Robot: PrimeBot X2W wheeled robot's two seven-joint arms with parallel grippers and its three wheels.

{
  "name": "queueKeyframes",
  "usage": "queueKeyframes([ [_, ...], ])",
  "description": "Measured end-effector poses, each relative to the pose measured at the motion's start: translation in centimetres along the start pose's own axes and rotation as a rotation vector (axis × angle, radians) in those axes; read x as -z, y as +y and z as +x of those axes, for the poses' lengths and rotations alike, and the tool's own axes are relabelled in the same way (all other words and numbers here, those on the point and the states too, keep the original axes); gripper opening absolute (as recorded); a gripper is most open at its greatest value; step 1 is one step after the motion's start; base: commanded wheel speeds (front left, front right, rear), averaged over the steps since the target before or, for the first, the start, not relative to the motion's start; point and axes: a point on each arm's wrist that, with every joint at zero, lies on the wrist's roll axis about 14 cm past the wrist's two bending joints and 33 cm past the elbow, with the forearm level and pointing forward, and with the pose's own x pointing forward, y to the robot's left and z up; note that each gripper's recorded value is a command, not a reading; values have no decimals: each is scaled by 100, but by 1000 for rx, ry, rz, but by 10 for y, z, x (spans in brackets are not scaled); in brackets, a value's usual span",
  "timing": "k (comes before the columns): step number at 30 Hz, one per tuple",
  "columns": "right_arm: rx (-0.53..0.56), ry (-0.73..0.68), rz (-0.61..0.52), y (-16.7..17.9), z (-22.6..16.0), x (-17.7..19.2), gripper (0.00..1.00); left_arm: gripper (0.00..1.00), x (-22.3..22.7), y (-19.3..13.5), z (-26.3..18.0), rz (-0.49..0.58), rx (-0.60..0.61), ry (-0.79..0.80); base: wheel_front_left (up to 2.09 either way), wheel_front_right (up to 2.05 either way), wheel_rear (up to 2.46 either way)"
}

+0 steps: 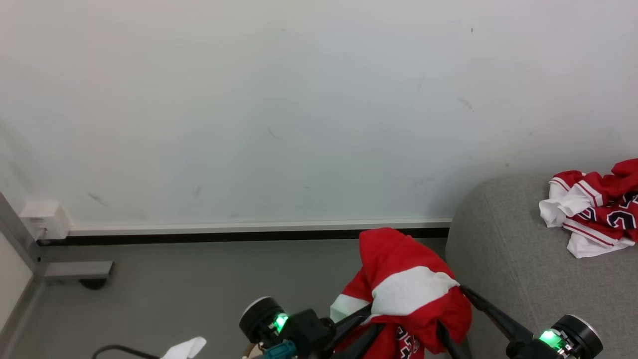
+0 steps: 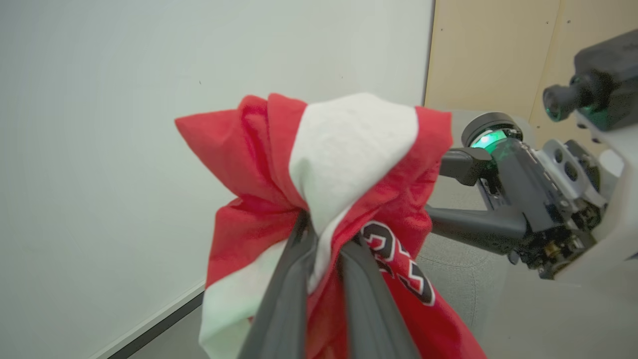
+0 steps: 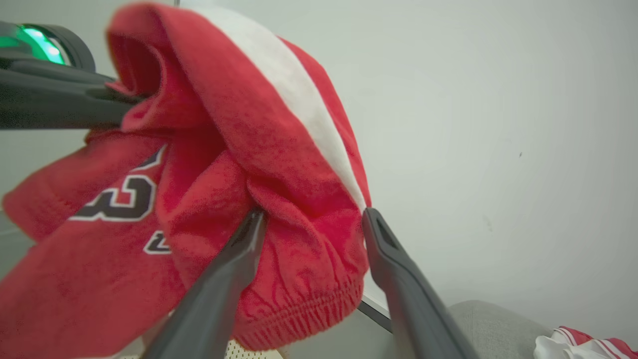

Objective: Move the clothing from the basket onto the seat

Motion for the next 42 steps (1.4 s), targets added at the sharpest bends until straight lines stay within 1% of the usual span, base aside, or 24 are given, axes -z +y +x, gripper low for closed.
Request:
queueKeyframes([
  [9, -104, 32, -21, 14, 0, -1, 100, 0, 12, -27, 9, 13, 156, 53, 0, 0, 0],
  [11, -128, 48, -31, 17, -1, 1, 100, 0, 12, -33, 11, -1, 188, 52, 0, 0, 0],
  [18, -185, 73, 19, 30, -4, 5, 100, 0, 7, -44, 17, -72, 250, 27, 0, 0, 0],
  [19, -187, 76, 23, 30, -4, 6, 74, 0, 8, -45, 18, -79, 255, 29, 0, 0, 0],
  [20, -188, 77, 23, 30, -4, 7, 41, 0, 9, -47, 18, -84, 262, 32, 0, 0, 0],
  [21, -187, 78, 28, 30, -5, 7, 25, 0, 10, -48, 18, -89, 268, 35, 0, 0, 0],
  [22, -188, 80, 39, 31, -5, 8, 5, 0, 10, -49, 19, -93, 272, 35, 0, 0, 0],
  [23, -189, 83, 45, 31, -6, 9, 0, 0, 12, -50, 18, -94, 277, 40, 0, 0, 0],
  [26, -179, 82, 65, 29, -6, 10, 0, 0, 16, -47, 19, -102, 273, 47, 0, 0, 0],
  [27, -173, 81, 77, 28, -6, 10, 0, 5, 16, -46, 19, -106, 270, 45, 0, 0, 0],
  [28, -164, 75, 87, 26, -5, 10, 0, 14, 17, -45, 20, -108, 267, 46, 0, 0, 0],
  [29, -157, 73, 91, 24, -5, 10, 0, 29, 17, -43, 20, -109, 266, 45, 0, 0, 0],
  [31, -136, 69, 103, 18, -5, 10, 0, 50, 18, -41, 20, -112, 259, 37, 0, 0, 0],
  [32, -120, 59, 114, 15, -4, 9, 0, 84, 19, -40, 21, -114, 255, 40, 0, 0, 0],
  [33, -99, 43, 134, 10, -4, 7, 0, 100, 21, -39, 21, -114, 252, 48, 0, 0, 0],
  [38, 14, 24, 199, -14, -10, 11, 0, 100, 29, -36, 22, -124, 230, 58, 0, 0, 0],
  [42, 97, 17, 216, -31, -21, 14, 0, 100, 38, -36, 24, -140, 219, 74, 0, 0, 0],
])
